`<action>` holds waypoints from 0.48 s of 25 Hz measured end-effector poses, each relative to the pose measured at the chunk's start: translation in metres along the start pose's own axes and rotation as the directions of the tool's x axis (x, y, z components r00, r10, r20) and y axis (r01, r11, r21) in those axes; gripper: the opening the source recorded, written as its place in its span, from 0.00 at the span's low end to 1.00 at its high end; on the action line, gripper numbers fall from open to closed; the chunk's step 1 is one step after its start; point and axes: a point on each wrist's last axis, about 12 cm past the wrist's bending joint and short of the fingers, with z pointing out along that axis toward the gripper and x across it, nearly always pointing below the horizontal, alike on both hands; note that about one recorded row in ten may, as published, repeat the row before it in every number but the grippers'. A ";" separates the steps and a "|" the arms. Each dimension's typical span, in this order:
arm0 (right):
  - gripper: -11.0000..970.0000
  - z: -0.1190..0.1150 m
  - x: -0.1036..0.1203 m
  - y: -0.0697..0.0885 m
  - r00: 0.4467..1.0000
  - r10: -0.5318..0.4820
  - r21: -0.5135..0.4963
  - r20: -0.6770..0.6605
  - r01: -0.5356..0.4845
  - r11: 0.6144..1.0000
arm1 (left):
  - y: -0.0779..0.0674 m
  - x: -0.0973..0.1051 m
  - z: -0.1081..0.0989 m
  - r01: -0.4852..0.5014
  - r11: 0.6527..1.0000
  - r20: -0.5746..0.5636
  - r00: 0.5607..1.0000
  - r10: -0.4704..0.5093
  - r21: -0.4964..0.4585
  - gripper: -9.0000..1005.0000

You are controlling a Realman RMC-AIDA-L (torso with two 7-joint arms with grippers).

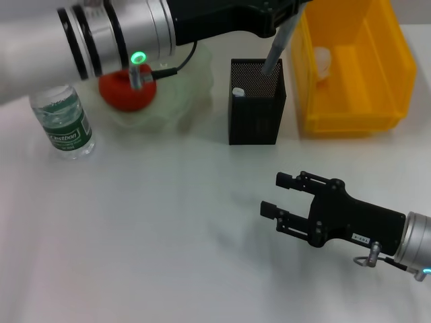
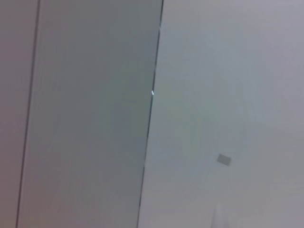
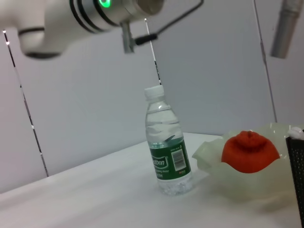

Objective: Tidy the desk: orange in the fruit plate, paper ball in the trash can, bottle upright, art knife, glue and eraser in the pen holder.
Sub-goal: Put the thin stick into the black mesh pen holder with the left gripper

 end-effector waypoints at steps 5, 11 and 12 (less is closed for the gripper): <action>0.69 0.001 0.000 0.001 1.000 0.005 -0.009 -0.001 -0.005 1.000 | 0.004 0.027 0.001 -0.079 0.994 0.097 0.991 0.086 -0.076 0.15; 0.70 0.003 0.000 0.003 1.000 0.013 -0.018 0.003 -0.013 1.000 | 0.007 0.047 0.000 -0.136 0.977 0.077 0.986 0.150 -0.163 0.16; 0.70 0.003 0.000 0.003 1.000 0.014 -0.021 0.005 -0.013 1.000 | 0.008 0.049 -0.001 -0.141 0.975 0.068 0.986 0.154 -0.170 0.16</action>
